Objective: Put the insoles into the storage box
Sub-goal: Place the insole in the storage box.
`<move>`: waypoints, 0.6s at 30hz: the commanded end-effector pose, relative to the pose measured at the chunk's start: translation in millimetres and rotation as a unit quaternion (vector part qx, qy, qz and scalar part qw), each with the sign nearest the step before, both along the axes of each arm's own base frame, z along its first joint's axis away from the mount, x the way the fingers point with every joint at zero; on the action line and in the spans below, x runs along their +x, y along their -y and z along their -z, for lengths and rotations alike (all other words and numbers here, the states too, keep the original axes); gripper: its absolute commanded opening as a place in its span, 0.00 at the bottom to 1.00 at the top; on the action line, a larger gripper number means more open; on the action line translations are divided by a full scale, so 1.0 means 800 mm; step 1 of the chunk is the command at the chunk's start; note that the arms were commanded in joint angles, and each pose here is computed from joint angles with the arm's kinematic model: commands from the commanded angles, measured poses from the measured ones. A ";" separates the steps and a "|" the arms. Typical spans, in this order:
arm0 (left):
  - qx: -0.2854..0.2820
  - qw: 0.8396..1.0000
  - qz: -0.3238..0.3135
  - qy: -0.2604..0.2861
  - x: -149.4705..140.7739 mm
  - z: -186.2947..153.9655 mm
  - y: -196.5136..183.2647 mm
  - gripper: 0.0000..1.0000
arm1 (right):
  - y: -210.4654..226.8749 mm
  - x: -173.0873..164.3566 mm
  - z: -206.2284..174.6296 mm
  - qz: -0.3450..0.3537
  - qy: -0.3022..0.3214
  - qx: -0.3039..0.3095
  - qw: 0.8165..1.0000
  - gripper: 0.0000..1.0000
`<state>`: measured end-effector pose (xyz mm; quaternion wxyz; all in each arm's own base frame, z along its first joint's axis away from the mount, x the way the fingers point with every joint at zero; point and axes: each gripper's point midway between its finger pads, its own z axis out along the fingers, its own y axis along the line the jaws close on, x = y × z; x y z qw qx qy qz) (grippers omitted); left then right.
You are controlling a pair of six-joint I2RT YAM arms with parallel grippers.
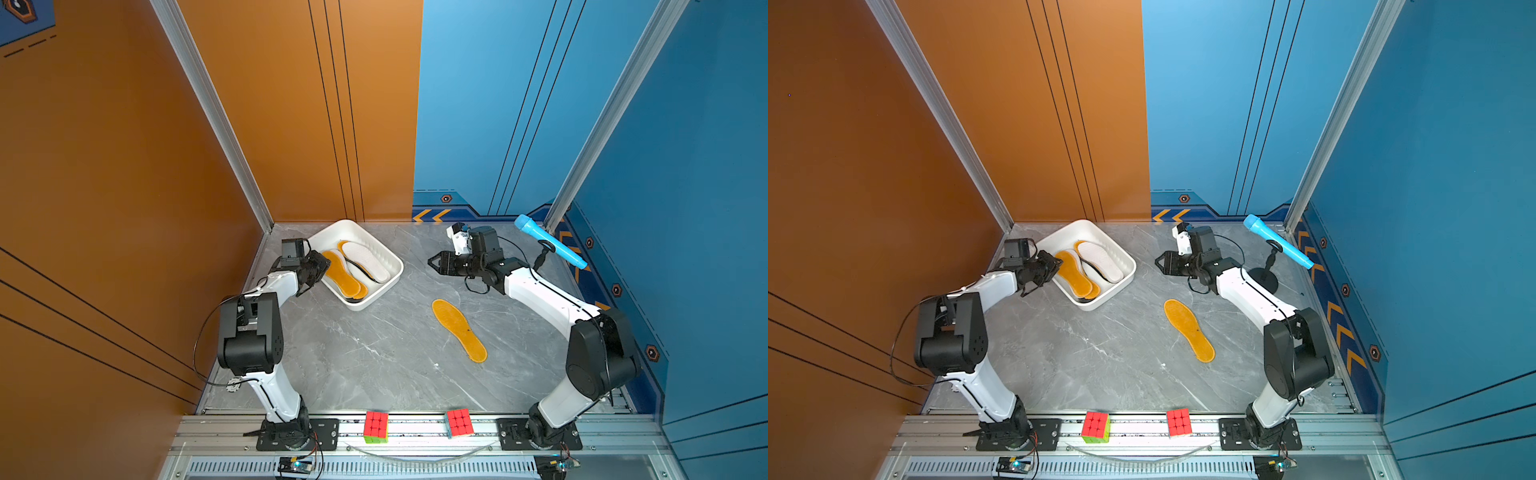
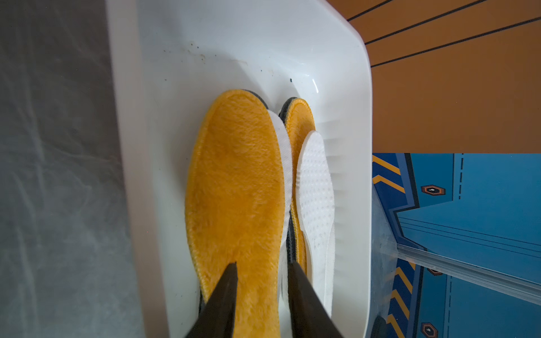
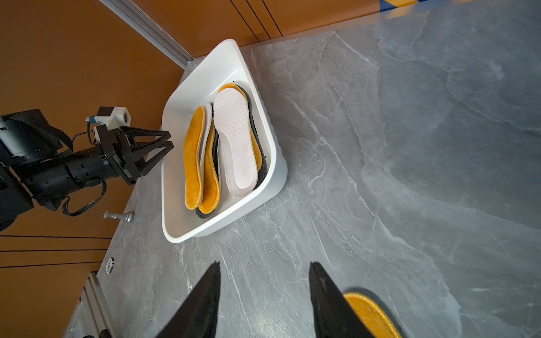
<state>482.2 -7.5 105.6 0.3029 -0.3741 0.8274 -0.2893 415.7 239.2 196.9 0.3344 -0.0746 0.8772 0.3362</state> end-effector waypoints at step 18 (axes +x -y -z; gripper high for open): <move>0.011 0.993 0.043 0.105 -0.003 -0.101 0.025 0.46 | 0.079 -0.027 0.107 0.026 -0.147 -0.182 0.972 0.53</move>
